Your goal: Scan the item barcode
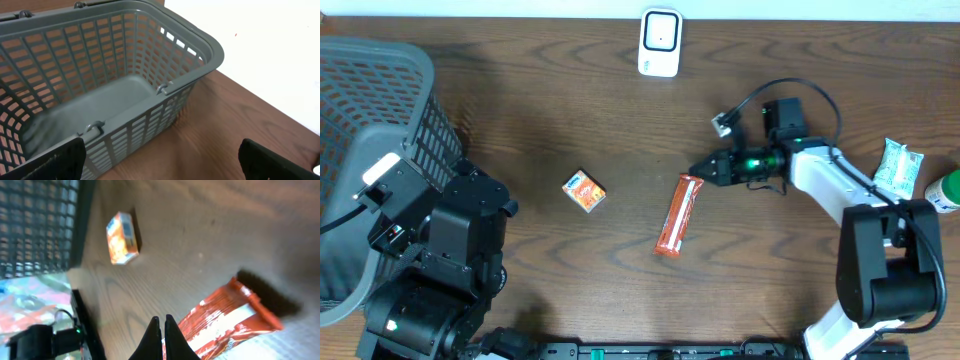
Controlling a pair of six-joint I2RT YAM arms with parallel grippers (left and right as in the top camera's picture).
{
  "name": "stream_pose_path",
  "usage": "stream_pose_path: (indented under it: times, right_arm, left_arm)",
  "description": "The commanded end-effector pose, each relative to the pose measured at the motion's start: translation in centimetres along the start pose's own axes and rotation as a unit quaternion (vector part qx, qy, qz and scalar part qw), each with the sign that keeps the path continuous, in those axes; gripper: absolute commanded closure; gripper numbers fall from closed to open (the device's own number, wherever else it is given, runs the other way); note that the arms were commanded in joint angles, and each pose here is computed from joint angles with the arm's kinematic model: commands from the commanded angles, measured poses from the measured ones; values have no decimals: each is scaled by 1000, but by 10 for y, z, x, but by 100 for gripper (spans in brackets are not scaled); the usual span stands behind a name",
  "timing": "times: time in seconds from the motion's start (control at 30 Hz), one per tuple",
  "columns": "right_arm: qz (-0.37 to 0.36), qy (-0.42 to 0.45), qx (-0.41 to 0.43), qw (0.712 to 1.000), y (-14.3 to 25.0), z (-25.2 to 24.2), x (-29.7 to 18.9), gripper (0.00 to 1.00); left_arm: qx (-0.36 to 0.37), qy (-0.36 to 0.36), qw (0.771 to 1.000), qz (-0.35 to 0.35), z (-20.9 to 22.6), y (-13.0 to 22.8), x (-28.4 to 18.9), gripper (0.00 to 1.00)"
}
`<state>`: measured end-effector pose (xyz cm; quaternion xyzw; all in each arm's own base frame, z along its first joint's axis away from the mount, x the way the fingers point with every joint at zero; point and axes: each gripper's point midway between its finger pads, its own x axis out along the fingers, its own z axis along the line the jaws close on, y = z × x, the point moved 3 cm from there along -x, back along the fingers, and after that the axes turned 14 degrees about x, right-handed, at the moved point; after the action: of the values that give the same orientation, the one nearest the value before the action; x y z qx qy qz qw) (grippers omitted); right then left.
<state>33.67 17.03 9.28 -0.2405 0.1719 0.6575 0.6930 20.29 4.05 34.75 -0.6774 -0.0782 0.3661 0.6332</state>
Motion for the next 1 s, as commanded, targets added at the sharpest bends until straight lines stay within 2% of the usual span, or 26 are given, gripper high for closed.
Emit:
stream_pose_path:
  times: [0.0,0.13,0.23,0.3,0.43,0.67,0.77,0.83,0.9,0.97]
  right_arm:
    - [24,53,18,998,11,-11,23,99]
    - [26,139,37,989,17,-37,35,99]
    - [7,231,64,971,18,-61,28,99]
    - [5,261,73,963,20,-69,24,99]
    - [11,257,62,964,21,-67,24,99]
    - [-1,135,-8,991,1,11,13,99]
    - [3,109,-36,993,7,39,13,90]
    - [15,124,-51,991,16,44,23,90]
    - [24,193,-53,979,29,34,44,95]
    - [40,216,-54,974,40,30,59,99]
  left_arm:
    - [-9,-4,1000,-5,3,-5,-2,2]
    - [-9,-4,1000,-5,3,-5,-2,2]
    - [-9,-4,1000,-5,3,-5,-2,2]
    - [-9,-4,1000,-5,3,-5,-2,2]
    - [-9,-4,1000,-5,3,-5,-2,2]
    - [-9,-4,1000,-5,3,-5,-2,2]
    - [-9,-4,1000,-5,3,-5,-2,2]
    - [-9,-4,1000,-5,3,-5,-2,2]
    - [-9,-4,1000,-5,3,-5,-2,2]
    - [-9,-4,1000,-5,3,-5,-2,2]
